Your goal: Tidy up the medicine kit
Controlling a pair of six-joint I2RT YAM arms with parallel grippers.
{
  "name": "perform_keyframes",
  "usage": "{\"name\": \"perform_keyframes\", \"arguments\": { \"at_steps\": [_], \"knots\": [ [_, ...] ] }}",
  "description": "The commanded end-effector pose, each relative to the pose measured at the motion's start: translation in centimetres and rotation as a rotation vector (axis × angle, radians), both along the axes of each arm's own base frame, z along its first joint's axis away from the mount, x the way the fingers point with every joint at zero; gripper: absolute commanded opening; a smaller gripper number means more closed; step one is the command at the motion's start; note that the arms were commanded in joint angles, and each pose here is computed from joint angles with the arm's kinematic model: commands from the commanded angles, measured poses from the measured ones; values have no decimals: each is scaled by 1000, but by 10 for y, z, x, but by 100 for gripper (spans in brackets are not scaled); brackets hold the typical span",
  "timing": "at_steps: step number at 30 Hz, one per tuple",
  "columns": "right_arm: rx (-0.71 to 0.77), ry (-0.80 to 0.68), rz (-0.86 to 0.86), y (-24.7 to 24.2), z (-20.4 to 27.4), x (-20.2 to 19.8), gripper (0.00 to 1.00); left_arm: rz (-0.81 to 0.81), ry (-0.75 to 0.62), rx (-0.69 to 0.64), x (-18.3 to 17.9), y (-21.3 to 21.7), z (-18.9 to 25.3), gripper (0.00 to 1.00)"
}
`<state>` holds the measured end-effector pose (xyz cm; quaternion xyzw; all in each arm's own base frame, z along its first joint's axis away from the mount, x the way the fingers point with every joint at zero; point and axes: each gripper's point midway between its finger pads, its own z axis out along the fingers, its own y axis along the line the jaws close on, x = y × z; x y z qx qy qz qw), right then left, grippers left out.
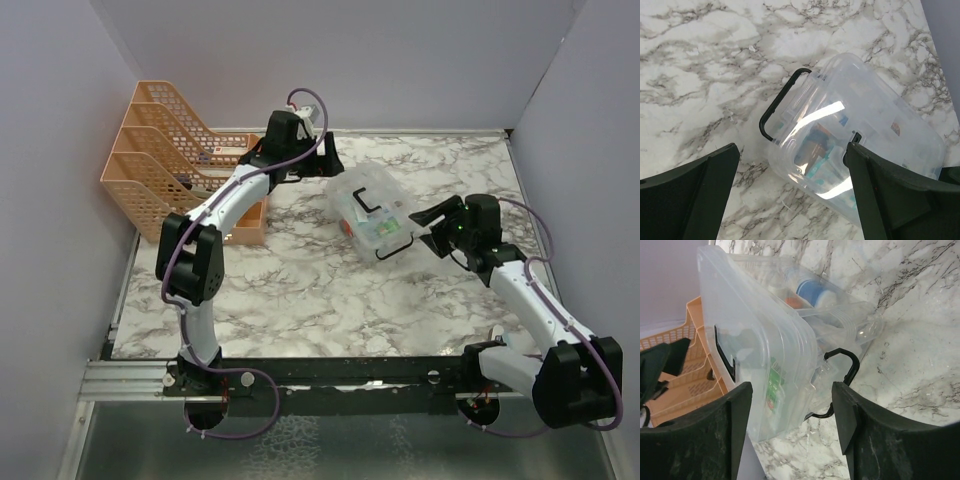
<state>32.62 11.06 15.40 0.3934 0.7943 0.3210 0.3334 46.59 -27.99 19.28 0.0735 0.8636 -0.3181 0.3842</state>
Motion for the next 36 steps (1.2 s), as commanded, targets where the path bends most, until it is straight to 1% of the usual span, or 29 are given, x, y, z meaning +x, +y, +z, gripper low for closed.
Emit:
{"name": "perform_keyframes", "arguments": {
  "at_steps": [1, 6, 10, 11, 14, 16, 19, 23, 27, 31, 34, 36],
  "knots": [
    [-26, -62, 107, 10, 13, 6, 68, -90, -83, 83, 13, 0, 8, 93],
    [-17, -37, 152, 17, 3, 9, 69, -185, -80, 69, 21, -14, 4, 94],
    [-15, -8, 156, 17, -6, 8, 68, -245, -57, 49, 24, -25, -7, 94],
    [-17, 6, 153, 17, -10, 6, 66, -263, -43, 44, 24, -27, -11, 94],
    [-19, 36, 139, 14, -21, -1, 52, -320, -7, 17, 19, -36, -21, 94],
    [-23, 51, 128, 12, -26, -5, 45, -346, 8, 0, 15, -39, -24, 94],
    [-34, 62, 115, 8, -33, -10, 43, -373, 18, -16, 10, -42, -26, 93],
    [-42, 46, 128, 9, -33, -10, 42, -388, 34, -23, 5, -41, -27, 87],
    [-51, -5, 187, 15, -27, -4, 39, -403, 74, -39, -4, -41, -33, 72],
    [-93, -2, 237, 16, -32, -3, 34, -336, 145, -7, -8, -27, -52, 58],
    [-122, -18, 296, 19, -35, -3, 33, -282, 187, 24, -17, -14, -64, 51],
    [-144, -31, 356, 23, -37, -1, 32, -264, 221, 27, -26, -9, -69, 49]
  ]
}}
